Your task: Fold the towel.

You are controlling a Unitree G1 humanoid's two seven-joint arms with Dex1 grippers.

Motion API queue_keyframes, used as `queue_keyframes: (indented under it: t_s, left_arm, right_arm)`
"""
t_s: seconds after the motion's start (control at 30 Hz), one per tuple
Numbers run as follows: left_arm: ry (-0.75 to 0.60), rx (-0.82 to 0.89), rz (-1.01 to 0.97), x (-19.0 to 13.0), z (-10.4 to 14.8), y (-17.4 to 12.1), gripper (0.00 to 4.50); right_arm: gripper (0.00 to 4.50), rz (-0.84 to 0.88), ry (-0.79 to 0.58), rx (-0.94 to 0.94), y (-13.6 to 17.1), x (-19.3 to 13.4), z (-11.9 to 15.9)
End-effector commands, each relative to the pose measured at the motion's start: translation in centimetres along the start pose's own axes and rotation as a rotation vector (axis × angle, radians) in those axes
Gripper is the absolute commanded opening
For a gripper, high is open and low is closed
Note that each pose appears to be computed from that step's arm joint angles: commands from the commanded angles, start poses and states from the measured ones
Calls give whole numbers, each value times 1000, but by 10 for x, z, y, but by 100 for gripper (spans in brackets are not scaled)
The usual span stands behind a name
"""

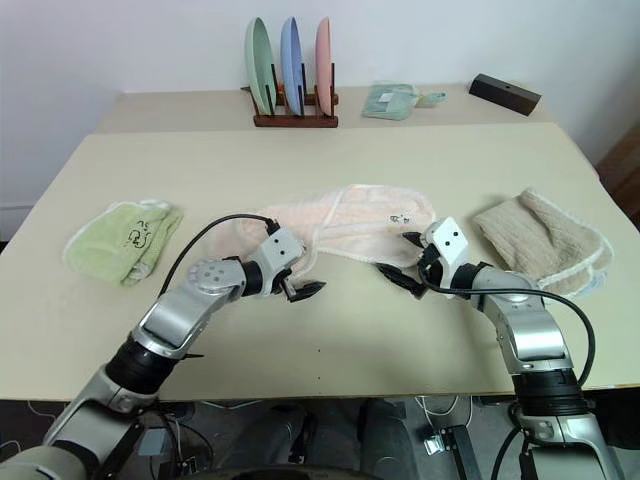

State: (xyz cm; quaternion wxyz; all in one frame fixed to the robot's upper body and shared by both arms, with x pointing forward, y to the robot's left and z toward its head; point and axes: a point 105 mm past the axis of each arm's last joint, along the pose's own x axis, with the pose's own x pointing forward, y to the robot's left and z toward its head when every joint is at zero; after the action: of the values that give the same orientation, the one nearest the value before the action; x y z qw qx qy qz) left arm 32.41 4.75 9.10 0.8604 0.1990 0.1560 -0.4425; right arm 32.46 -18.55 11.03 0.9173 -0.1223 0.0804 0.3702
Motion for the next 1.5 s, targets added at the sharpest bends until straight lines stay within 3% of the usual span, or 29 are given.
queue_keyframes:
  t_s: [0.03,0.27,0.43,0.53,0.67,0.93,1.1,1.2,1.37,1.5]
  left_arm:
    - [67,-68,7,2,-13,-6,352]
    - [81,-69,94,-12,-22,7,4]
    - [13,9,144,-26,-12,17,1]
    - [-88,78,171,-62,-2,26,1]
    - [-118,118,221,-105,-8,42,1]
    - [-60,94,173,-153,-35,38,1]
    - [-40,55,198,-163,-48,40,1]
    - [57,49,178,-170,-73,33,1]
    - [86,46,198,-173,-83,34,1]
    - [193,62,192,-181,-107,31,1]
  right_arm:
    - [450,-5,-56,-32,1,-1,15]
    - [450,0,-59,-37,1,3,15]
    - [450,4,-69,-56,-1,6,20]
    - [450,-14,-79,-100,-8,3,32]
    - [450,-44,-22,-173,-25,0,34]
    - [450,-84,69,-383,-60,6,41]
    - [450,-72,142,-549,-75,13,41]
    - [450,-75,143,-593,-85,21,49]
    - [450,-7,213,-733,-86,26,45]
    - [450,92,195,-842,-76,31,53]
